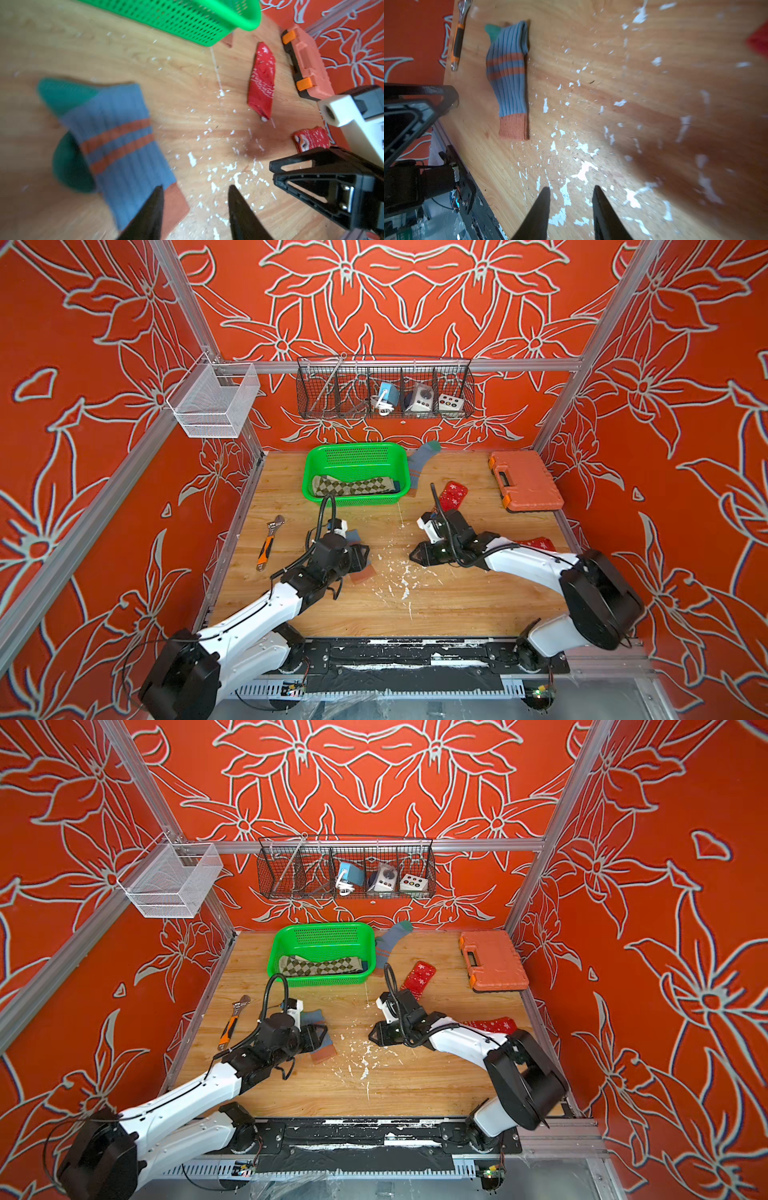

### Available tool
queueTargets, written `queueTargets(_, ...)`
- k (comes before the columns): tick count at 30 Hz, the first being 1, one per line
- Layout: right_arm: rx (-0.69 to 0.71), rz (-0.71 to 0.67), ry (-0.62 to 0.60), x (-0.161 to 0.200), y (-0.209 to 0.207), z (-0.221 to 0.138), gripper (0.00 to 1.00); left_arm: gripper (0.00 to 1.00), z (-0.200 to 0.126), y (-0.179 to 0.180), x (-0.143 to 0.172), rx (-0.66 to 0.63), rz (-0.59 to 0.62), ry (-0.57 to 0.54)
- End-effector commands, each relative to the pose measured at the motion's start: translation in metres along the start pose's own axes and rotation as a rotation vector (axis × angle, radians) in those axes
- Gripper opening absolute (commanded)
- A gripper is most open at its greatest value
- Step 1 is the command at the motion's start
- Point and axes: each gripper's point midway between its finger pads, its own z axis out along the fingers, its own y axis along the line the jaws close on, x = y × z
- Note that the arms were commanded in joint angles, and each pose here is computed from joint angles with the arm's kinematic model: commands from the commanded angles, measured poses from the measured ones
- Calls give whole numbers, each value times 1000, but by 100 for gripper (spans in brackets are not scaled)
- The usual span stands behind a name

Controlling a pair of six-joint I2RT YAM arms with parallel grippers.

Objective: Place the socks together as a pair
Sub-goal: Pick up the sock from the center of the board.

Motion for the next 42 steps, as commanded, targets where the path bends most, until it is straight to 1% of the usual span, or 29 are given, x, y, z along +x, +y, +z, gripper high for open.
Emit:
queueTargets(1, -70, -45, -30, -19, 40, 20, 34, 38, -3, 19, 6, -39, -21, -5)
queueTargets(6, -64, -82, 30, -11, 56, 52, 34, 37, 8, 41, 36, -71, -36, 79)
queueTargets(9, -62, -90, 52, -7, 61, 63, 35, 38, 11, 44, 46, -50, -52, 109)
queueTargets(11, -58, -102, 70, -3, 66, 70, 35, 38, 12, 44, 47, -37, -55, 120)
queueTargets(14, -26, -122, 94, 4, 68, 80, 35, 38, 18, 46, 56, -31, -61, 163)
queueTargets(18, 30, -130, 117, 9, 59, 88, 36, 38, 24, 44, 61, -17, -58, 200)
queueTargets(21, 79, -143, 120, 9, 51, 89, 37, 38, 26, 43, 63, -9, -57, 214)
queueTargets(29, 95, -141, 139, 11, 45, 103, 36, 37, 28, 42, 65, -5, -55, 226)
queueTargets(31, 95, -142, 141, 11, 44, 106, 33, 38, 29, 42, 65, -3, -54, 227)
queueTargets(32, 94, -143, 140, 10, 44, 107, 31, 38, 29, 42, 65, -1, -52, 228)
queueTargets(37, 96, -160, 121, 3, 49, 100, 1, 39, 27, 40, 62, 6, -46, 215)
queueTargets(40, 104, -187, 95, -6, 55, 83, 0, 49, 16, 37, 44, 2, -44, 131)
queueTargets(42, 102, -212, 74, -18, 63, 64, 0, 52, 0, 32, 20, 13, -51, 8)
